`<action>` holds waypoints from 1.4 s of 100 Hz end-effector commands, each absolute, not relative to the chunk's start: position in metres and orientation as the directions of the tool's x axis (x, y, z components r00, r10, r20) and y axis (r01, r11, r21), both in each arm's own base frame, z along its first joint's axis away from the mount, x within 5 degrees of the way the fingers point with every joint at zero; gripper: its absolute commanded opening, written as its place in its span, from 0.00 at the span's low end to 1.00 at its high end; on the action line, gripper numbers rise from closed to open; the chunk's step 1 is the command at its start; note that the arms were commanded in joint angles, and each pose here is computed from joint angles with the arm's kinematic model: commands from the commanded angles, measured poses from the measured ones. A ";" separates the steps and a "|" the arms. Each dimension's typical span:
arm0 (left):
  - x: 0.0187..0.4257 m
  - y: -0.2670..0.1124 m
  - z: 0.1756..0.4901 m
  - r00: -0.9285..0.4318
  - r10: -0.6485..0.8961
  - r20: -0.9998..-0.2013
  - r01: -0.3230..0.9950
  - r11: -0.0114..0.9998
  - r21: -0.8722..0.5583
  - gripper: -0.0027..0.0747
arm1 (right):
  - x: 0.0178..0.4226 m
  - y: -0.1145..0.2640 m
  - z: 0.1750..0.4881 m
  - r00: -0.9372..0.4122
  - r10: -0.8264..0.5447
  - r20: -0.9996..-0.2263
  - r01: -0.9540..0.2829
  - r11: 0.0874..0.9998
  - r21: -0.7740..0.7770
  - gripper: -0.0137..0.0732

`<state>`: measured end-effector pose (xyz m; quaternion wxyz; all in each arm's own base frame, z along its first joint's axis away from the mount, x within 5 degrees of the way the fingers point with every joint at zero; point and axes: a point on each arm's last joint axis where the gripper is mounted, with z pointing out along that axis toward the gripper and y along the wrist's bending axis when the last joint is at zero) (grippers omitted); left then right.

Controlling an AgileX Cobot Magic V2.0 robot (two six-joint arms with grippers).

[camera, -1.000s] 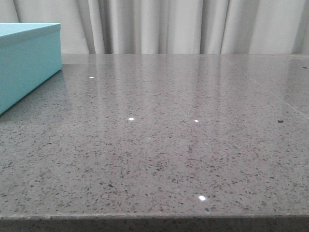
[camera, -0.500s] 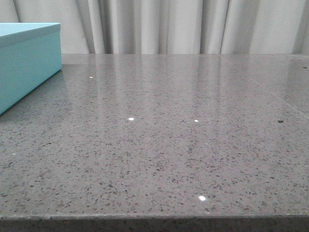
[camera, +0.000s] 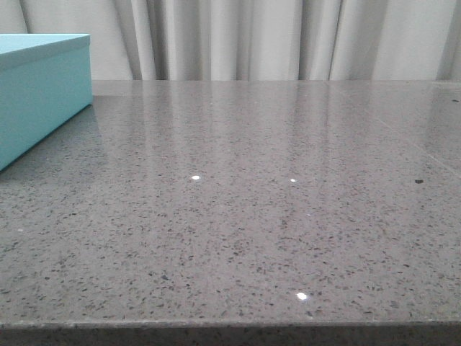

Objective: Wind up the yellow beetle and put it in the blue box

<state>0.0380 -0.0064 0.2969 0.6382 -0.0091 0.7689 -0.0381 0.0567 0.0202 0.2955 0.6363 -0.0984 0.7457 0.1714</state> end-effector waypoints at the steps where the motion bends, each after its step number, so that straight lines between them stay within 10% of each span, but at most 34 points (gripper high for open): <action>1: 0.038 -0.006 0.311 -0.094 -0.078 -0.992 0.036 0.996 -0.082 0.01 | 0.056 0.021 0.312 -0.068 0.083 -0.994 -0.392 0.914 0.103 0.08; 64: 0.050 0.002 0.262 0.169 -0.056 -0.984 -0.027 0.998 -0.061 0.01 | 0.056 0.021 0.312 -0.068 0.083 -0.994 -0.392 0.914 0.103 0.08; 140: 0.054 0.000 0.207 0.094 -0.070 -0.993 0.011 0.998 -0.069 0.01 | 0.056 0.021 0.312 -0.069 0.082 -0.994 -0.392 0.914 0.103 0.08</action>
